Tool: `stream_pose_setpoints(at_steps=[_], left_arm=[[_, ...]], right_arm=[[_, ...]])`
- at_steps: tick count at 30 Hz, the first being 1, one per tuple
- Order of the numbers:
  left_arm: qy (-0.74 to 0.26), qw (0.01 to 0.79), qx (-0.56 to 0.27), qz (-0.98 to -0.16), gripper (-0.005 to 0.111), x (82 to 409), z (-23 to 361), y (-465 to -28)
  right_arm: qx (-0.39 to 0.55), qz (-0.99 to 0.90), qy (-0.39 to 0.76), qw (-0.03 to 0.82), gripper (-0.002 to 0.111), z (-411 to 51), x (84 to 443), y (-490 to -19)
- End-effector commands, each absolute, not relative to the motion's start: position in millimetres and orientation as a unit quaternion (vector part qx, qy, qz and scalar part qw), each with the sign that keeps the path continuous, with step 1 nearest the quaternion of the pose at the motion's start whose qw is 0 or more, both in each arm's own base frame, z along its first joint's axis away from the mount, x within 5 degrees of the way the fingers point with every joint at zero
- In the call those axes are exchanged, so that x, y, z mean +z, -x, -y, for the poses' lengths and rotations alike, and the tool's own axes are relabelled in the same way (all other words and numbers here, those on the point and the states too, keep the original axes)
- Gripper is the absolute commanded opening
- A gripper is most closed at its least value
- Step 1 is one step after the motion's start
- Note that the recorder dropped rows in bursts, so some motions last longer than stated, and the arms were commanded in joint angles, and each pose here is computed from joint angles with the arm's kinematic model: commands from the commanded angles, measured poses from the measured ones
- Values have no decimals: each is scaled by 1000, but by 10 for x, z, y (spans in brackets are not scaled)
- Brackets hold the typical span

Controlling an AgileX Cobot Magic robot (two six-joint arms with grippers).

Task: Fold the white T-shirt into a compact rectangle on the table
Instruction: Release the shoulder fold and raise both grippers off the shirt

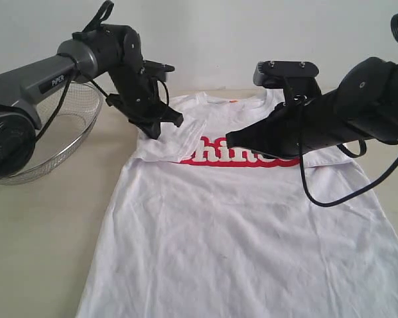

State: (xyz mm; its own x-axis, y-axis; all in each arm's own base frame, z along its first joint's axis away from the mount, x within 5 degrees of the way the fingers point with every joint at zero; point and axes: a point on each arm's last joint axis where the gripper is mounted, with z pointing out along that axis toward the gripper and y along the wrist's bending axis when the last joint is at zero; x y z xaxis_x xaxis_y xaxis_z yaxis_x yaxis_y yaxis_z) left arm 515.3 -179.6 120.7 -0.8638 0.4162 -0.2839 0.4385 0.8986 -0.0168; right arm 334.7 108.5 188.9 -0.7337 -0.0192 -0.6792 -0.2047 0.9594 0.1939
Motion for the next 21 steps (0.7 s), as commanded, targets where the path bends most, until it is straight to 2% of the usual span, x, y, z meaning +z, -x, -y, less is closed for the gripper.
stream_pose_setpoints(at_steps=[1, 9, 14, 21], left_arm=[[-208, 143, -16, -967, 5, 1182, 1658, -5210], [-191, 149, -11, -970, 5, 1185, 1460, -5278], [-189, 158, -50, -968, 5, 1216, 1522, -5279], [-199, 168, -75, -963, 5, 1463, 1558, -5242]], right_arm=[[127, -920, 67, 364, 0, -1069, 1927, -3331], [127, -920, 67, 364, 0, -1069, 1927, -3331], [126, -920, 66, 366, 0, -1067, 1929, -3334], [126, -920, 66, 366, 0, -1067, 1929, -3334]])
